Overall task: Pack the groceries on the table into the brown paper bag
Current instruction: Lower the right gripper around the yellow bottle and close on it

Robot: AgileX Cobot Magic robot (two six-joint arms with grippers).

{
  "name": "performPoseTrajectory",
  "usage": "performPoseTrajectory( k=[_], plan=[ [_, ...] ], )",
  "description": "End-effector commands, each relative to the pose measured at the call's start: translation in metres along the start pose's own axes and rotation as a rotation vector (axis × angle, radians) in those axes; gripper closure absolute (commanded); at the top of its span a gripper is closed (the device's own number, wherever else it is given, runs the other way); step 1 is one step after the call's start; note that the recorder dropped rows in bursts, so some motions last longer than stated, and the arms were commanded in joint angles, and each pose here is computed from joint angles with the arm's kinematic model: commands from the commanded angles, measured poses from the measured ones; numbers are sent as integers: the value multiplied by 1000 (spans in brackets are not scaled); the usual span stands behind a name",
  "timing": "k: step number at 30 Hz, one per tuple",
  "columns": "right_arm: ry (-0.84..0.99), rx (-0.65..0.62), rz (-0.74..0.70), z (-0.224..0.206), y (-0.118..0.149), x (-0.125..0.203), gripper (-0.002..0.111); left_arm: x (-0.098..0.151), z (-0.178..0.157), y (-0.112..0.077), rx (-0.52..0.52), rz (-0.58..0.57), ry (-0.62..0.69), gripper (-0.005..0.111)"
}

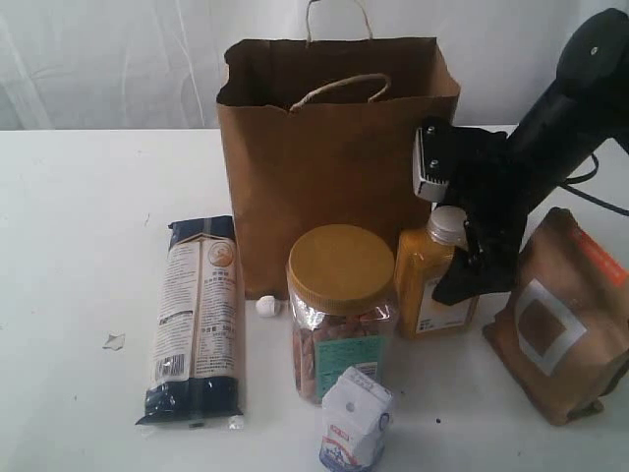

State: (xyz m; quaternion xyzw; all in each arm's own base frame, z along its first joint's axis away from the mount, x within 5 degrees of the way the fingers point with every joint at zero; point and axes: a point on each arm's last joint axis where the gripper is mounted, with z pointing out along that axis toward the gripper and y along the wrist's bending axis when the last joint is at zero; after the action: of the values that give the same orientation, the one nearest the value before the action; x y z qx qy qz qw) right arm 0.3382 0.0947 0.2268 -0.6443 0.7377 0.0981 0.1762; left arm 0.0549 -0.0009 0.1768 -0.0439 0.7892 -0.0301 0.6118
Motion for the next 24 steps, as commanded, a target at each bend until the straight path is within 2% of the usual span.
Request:
performPoseTrajectory(
  k=[1,11,14,19,24],
  plan=[
    [-23,-25,12,0,3,-5,3,1,0,0,8,4,0,107],
    [-2,-16,78,0,2,-3,5,1,0,0,8,4,0,107],
    [7,-14,97,0,2,-2,15,1,0,0,8,4,0,107],
    [50,-1,71,1,1,2,39,1,0,0,8,4,0,107],
    [44,-8,76,1,2,1,53,1,0,0,8,4,0,107]
  ],
)
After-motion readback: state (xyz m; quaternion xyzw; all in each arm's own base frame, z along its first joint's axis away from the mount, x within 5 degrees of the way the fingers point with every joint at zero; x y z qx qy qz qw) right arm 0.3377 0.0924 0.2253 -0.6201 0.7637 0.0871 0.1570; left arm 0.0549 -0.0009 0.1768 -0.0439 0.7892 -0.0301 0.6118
